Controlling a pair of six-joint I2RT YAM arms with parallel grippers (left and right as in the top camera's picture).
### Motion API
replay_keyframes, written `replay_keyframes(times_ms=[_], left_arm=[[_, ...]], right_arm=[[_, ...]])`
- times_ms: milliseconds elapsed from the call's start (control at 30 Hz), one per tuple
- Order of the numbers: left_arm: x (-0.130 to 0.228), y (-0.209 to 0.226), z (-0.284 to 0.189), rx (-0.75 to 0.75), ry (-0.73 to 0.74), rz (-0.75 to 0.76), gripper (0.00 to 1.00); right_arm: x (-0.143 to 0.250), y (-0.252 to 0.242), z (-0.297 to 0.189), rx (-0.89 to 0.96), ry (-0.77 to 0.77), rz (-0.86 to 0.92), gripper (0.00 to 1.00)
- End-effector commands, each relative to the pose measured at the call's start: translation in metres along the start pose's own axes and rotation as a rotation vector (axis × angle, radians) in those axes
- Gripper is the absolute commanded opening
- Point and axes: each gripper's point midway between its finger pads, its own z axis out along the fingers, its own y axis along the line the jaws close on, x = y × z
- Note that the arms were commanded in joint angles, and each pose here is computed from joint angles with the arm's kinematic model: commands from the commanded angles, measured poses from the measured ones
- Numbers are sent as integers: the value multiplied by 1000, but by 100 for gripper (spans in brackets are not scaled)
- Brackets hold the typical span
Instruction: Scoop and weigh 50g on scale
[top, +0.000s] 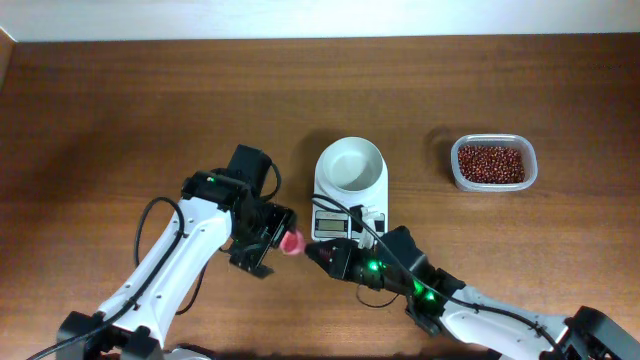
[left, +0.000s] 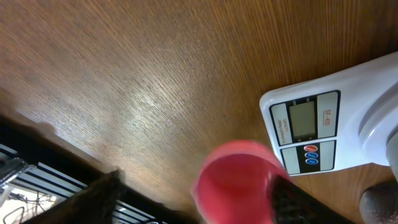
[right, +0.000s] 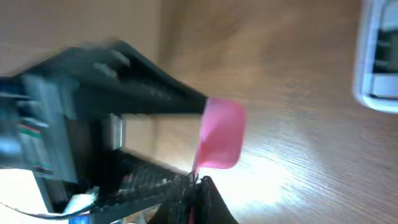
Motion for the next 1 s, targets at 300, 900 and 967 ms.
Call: replay_keyframes(times_ms=[300,900,967], left_arm=[[-9,3,-2,-3,-63,4,94],[59,-79,10,229,-325,842,0],[75,-87,11,265,-359,905,0]], right_arm=[[-20,-21,-56,134,13,-113,4],[-72,3,-195,271,-598,-253,4],[-78,3,-199,281,-641,-254,4]])
